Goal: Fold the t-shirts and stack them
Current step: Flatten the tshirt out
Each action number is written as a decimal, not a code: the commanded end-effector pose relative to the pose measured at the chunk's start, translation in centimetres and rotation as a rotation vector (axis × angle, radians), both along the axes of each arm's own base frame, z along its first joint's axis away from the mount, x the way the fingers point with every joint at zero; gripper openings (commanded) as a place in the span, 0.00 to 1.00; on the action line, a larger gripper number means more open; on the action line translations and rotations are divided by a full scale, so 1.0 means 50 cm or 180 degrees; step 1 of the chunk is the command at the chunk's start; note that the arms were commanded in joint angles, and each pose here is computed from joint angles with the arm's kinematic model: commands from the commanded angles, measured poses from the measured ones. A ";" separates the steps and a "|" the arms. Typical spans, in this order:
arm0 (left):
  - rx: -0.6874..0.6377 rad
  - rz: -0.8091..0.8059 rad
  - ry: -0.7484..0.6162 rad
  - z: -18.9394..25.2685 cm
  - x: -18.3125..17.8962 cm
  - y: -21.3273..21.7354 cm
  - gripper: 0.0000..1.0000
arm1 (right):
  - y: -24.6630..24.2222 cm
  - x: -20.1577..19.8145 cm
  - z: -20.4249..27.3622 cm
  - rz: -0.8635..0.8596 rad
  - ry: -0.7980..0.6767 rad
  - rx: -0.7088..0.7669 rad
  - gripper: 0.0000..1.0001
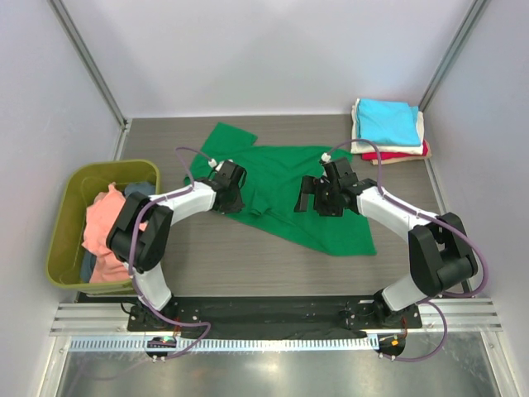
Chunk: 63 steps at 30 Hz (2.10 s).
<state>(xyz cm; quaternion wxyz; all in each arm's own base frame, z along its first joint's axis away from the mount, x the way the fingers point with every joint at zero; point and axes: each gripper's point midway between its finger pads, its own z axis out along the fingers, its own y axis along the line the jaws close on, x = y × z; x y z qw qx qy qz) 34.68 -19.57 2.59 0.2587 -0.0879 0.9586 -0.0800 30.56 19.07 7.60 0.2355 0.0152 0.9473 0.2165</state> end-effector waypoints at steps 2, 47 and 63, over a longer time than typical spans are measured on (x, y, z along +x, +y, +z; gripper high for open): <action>-0.0138 0.0022 -0.0316 0.097 0.017 -0.002 0.00 | 0.010 0.024 0.032 0.0007 -0.0188 0.0056 0.97; -0.1576 0.0609 0.0045 0.208 -0.456 0.138 0.00 | -0.290 -0.205 -0.066 -0.2802 -0.0138 -0.0407 0.89; -0.1199 0.0055 -0.0280 0.227 -0.305 0.072 0.01 | -0.301 -0.262 -0.115 -0.2871 0.0446 -0.0882 0.92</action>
